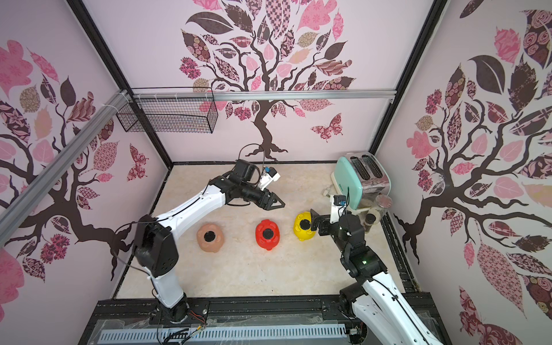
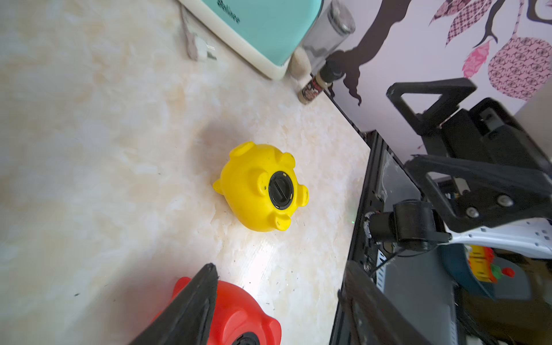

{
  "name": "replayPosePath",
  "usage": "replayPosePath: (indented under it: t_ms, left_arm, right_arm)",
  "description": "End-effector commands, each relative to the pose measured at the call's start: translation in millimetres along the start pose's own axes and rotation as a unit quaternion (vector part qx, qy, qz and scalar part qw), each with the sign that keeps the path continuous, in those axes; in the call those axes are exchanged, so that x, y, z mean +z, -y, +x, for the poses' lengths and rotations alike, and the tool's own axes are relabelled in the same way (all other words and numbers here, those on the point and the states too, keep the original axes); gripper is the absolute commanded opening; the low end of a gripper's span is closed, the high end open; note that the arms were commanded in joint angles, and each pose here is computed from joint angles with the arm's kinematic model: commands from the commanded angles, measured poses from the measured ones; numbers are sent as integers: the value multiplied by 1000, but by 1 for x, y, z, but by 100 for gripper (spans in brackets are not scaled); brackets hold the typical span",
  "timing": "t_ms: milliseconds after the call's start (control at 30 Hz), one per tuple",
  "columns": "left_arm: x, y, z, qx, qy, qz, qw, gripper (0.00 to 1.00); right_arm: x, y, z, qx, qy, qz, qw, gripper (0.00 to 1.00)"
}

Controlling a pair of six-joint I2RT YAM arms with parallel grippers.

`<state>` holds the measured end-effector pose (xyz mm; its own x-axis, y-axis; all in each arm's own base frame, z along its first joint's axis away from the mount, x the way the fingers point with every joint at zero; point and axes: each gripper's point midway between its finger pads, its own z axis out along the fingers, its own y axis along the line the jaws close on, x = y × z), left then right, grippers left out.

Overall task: Close piggy banks
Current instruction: Reset both arms

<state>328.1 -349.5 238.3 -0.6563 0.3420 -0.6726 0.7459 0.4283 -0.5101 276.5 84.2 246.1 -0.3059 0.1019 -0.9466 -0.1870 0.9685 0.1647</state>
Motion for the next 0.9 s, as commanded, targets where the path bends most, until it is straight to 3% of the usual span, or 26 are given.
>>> replayPosePath:
  t_ms: [0, 133, 333, 467, 600, 700, 867]
  left_arm:
    - [-44, 5, -25, 27, 98, -71, 992, 69]
    - [-102, 9, -18, 42, 189, -170, 966, 71]
    - [-189, 9, 11, 31, 300, -296, 906, 73]
    - [-237, -14, 52, -20, 327, -403, 855, 73]
    - [-288, -38, 105, -80, 353, -516, 777, 73]
    - [-307, -47, 135, -89, 381, -553, 736, 73]
    - [-299, -66, 163, -64, 397, -577, 711, 72]
  right_arm:
    - [-3, -2, -10, 5, 20, -6, 1000, 100]
    - [-2, 0, -9, 3, 27, -1, 1000, 100]
    - [3, 10, -3, 16, 40, 23, 999, 100]
    - [5, 17, 1, 24, 47, 40, 998, 100]
    - [6, 27, 8, 30, 60, 64, 996, 100]
    - [8, 34, 18, 34, 67, 78, 994, 100]
    - [12, 48, 33, 39, 82, 106, 990, 100]
